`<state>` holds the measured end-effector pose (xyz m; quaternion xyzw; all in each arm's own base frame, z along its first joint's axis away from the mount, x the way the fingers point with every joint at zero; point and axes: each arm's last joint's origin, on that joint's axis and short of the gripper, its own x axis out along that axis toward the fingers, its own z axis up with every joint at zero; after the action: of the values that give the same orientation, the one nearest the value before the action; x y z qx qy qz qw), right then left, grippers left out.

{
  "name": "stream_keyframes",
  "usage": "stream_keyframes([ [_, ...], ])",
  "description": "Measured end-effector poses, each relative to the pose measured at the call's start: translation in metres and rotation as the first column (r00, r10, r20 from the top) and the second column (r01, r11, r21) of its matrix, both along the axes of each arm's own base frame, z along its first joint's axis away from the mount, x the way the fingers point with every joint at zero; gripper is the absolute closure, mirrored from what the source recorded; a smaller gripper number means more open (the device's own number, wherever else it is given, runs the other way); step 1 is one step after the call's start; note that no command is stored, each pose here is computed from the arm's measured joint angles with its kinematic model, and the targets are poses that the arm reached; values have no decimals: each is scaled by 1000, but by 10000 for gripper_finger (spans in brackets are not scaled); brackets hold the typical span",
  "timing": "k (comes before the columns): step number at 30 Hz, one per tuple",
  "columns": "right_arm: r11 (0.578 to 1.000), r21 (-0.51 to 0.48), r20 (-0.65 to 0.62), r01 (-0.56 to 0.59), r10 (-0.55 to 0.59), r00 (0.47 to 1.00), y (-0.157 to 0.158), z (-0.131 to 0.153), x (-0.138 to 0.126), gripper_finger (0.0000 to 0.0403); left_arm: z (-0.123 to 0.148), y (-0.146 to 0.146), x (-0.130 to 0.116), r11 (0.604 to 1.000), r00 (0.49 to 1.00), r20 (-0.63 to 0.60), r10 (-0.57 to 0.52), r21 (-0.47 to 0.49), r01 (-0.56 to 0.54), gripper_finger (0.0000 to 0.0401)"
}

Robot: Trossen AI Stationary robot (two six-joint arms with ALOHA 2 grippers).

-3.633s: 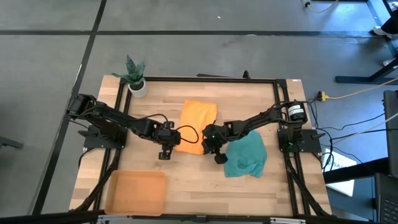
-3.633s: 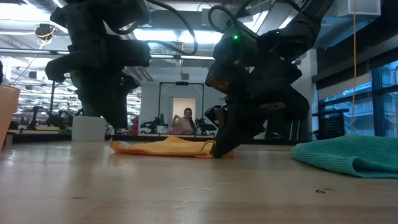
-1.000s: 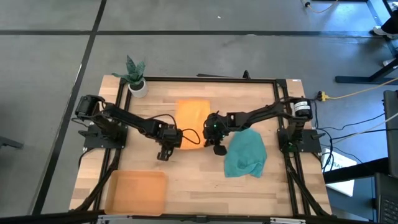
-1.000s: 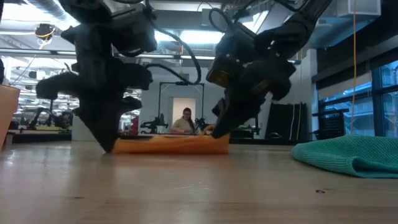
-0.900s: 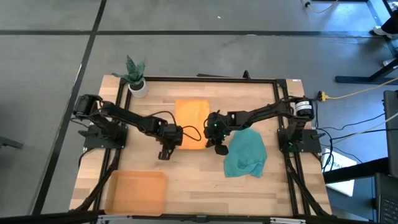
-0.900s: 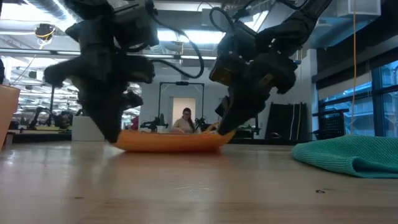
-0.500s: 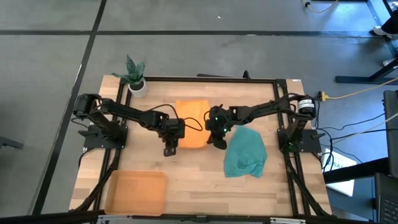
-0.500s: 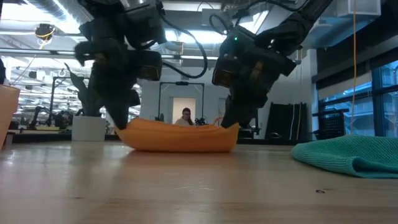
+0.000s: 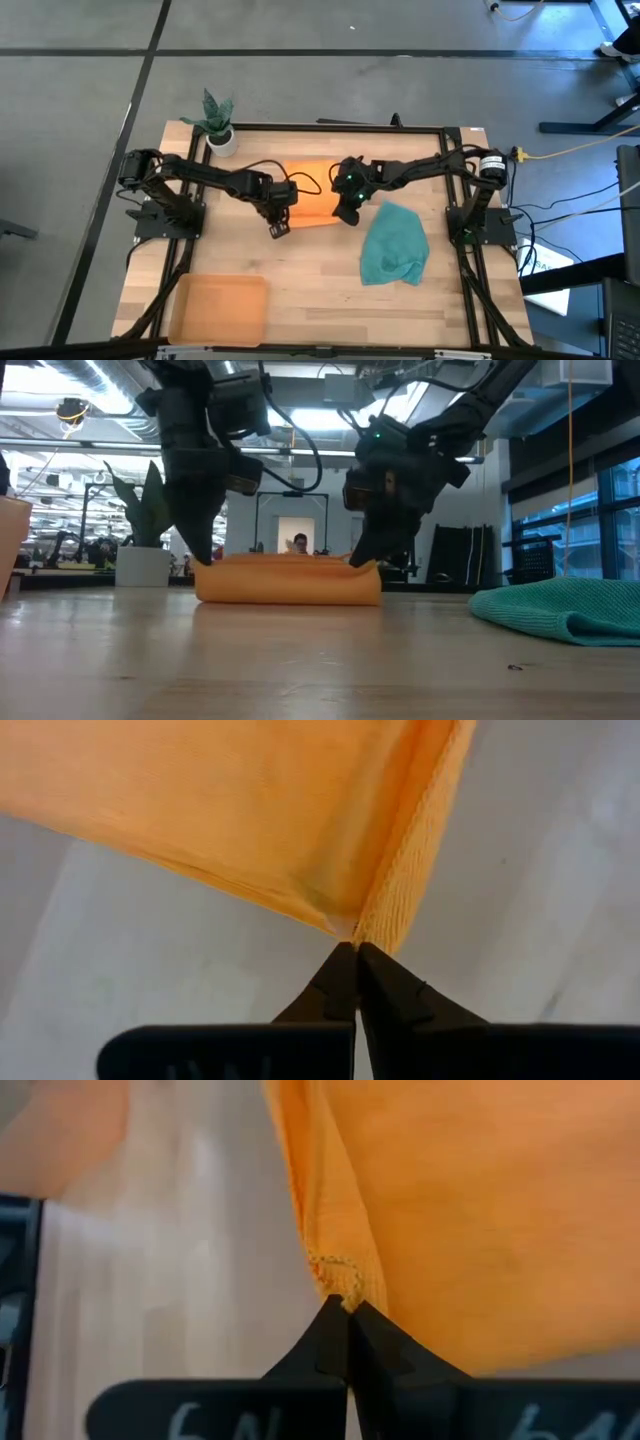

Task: Roll microfiber towels into tight, uniform cylinder then place into a basket
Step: Roll the orange microfiber towel

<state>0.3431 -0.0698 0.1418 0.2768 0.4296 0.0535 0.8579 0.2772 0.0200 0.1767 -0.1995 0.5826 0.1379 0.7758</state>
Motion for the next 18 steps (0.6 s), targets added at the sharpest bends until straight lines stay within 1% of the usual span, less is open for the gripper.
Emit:
stream_keyframes([
  [4,999,-44,-2,30,-31,1000,-7,0,-1,402,0,3,1,1000,1000,8,13,12,-13,401],
  [6,995,-86,-2,40,-40,999,-11,-1,-2,402,0,4,1,1000,1000,9,18,18,-18,401],
  [8,991,-130,0,43,-44,999,-13,-1,-2,402,0,5,1,999,1000,11,26,45,-26,401],
  [10,986,-162,2,38,-38,999,-15,-1,-2,402,1,5,1,997,999,16,32,68,-33,401],
  [14,974,-227,-3,25,-27,1000,-16,-2,-3,402,2,6,5,996,998,58,36,83,-41,401],
  [18,967,-256,-2,-4,4,1000,-16,-2,-3,402,1,7,9,992,995,89,44,111,-54,401],
])
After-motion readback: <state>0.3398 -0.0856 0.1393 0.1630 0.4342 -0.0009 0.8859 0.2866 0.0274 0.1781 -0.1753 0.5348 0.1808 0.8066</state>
